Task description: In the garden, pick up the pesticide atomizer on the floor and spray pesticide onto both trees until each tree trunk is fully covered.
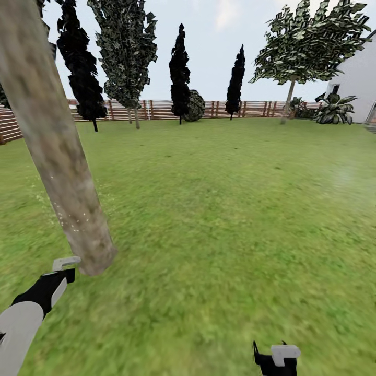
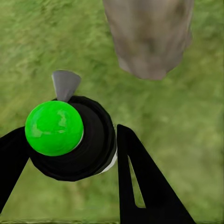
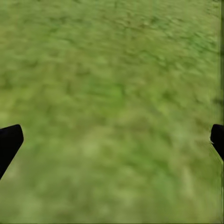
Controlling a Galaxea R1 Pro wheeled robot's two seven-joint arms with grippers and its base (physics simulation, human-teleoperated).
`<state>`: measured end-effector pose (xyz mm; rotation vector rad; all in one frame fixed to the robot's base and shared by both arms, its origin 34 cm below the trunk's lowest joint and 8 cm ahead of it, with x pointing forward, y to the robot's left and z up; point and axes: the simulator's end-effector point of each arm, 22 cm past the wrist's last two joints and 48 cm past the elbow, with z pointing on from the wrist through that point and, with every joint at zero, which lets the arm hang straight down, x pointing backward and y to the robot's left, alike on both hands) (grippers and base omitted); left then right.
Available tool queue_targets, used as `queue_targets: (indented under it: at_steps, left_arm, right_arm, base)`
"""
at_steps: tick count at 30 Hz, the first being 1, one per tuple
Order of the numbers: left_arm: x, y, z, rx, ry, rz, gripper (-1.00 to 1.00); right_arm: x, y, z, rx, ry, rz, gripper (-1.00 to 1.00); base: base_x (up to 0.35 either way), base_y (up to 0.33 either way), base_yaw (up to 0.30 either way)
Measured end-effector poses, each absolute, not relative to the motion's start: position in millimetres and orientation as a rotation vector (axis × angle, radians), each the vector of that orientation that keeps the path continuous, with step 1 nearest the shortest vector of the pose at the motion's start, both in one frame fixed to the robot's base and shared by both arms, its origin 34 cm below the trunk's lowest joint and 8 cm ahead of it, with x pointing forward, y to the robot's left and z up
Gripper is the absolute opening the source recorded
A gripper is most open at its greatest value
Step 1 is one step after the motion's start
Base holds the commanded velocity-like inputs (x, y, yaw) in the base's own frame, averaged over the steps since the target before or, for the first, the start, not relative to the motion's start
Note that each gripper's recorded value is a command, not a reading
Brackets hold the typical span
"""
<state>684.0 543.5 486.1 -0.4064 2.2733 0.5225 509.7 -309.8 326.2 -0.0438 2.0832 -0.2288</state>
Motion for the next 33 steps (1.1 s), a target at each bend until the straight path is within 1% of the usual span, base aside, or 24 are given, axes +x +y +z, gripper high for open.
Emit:
queue_targets:
  at_steps: [11, 26, 33]
  left_arm:
    - [683.8, 538.4, 483.1, -0.409, 2.278, 0.522, -1.0]
    - [686.6, 529.9, 481.6, -0.407, 2.279, 0.512, -1.0]
    - [684.6, 527.3, 477.3, -0.41, 2.289, 0.506, -1.0]
  right_arm:
    - [509.8, -309.3, 326.2, -0.045, 2.083, -0.229, 1.0]
    - [509.7, -310.0, 326.3, -0.044, 2.083, -0.229, 1.0]
    - [509.8, -308.0, 326.2, -0.046, 2.083, -0.226, 1.0]
  base:
    - [0.012, -0.27, 0.23]
    - [0.181, -0.239, 0.012]
    - [0.195, -0.23, 0.242]
